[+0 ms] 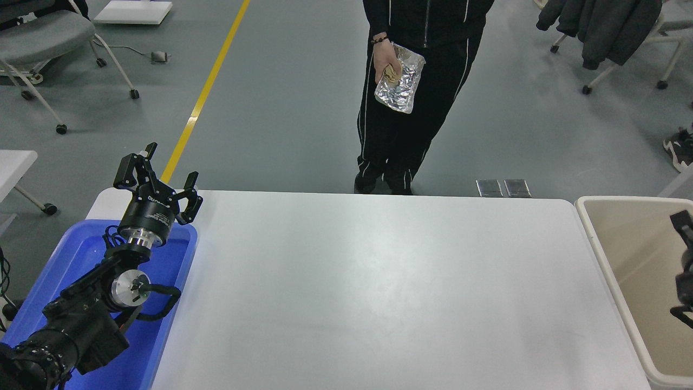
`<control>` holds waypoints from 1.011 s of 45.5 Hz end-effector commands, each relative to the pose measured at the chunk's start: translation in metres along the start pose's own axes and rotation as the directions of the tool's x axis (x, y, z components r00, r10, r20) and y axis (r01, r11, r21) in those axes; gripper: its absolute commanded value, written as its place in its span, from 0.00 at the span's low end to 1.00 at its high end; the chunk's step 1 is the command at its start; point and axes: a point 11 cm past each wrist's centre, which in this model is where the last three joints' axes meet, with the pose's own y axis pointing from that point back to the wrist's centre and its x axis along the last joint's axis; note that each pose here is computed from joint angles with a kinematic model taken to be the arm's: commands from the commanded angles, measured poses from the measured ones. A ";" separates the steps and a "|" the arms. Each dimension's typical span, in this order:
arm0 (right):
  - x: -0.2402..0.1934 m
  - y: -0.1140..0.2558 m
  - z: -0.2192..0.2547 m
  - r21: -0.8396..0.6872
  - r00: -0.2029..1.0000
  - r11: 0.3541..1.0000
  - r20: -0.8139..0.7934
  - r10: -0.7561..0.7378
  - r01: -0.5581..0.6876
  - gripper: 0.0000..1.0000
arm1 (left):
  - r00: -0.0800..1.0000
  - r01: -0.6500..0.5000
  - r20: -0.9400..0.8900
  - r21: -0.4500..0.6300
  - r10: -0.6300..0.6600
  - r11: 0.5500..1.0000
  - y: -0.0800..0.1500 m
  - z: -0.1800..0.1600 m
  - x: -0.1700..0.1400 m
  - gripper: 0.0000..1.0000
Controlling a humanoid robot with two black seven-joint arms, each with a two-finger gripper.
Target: Dispose of the paper cup in the dustbin
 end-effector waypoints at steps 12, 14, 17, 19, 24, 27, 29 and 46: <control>0.114 0.004 -0.243 0.391 0.952 0.913 0.307 -0.007 -0.119 0.99 | 1.000 0.000 0.000 0.000 0.000 1.000 0.000 0.000 0.000 1.00; 0.128 0.008 -0.256 0.420 0.926 0.900 0.372 -0.057 -0.113 0.99 | 1.000 0.000 0.000 0.000 0.000 1.000 0.000 0.000 0.000 1.00; 0.143 0.015 -0.277 0.456 0.855 0.883 0.497 -0.145 -0.116 0.99 | 1.000 0.000 0.000 0.000 0.000 1.000 0.000 0.000 0.000 1.00; 0.148 0.019 -0.287 0.479 0.798 0.872 0.562 -0.218 -0.099 0.99 | 1.000 0.000 0.000 0.000 0.000 1.000 0.000 0.000 0.000 1.00; 0.149 0.025 -0.300 0.531 0.690 0.846 0.629 -0.359 -0.043 0.99 | 1.000 0.000 0.000 0.000 0.000 1.000 0.000 0.000 0.000 1.00; 0.148 0.026 -0.302 0.551 0.648 0.834 0.649 -0.398 -0.040 0.99 | 1.000 -0.001 0.001 0.000 0.001 1.000 0.000 0.000 0.000 1.00; 0.148 0.026 -0.301 0.558 0.614 0.829 0.670 -0.417 -0.047 0.99 | 1.000 0.000 0.000 0.000 0.000 1.000 0.000 0.000 0.000 1.00; 0.074 0.028 -0.270 0.673 0.424 0.734 0.693 -0.582 -0.092 0.99 | 1.000 0.000 0.000 0.000 0.000 1.000 0.000 0.000 0.000 1.00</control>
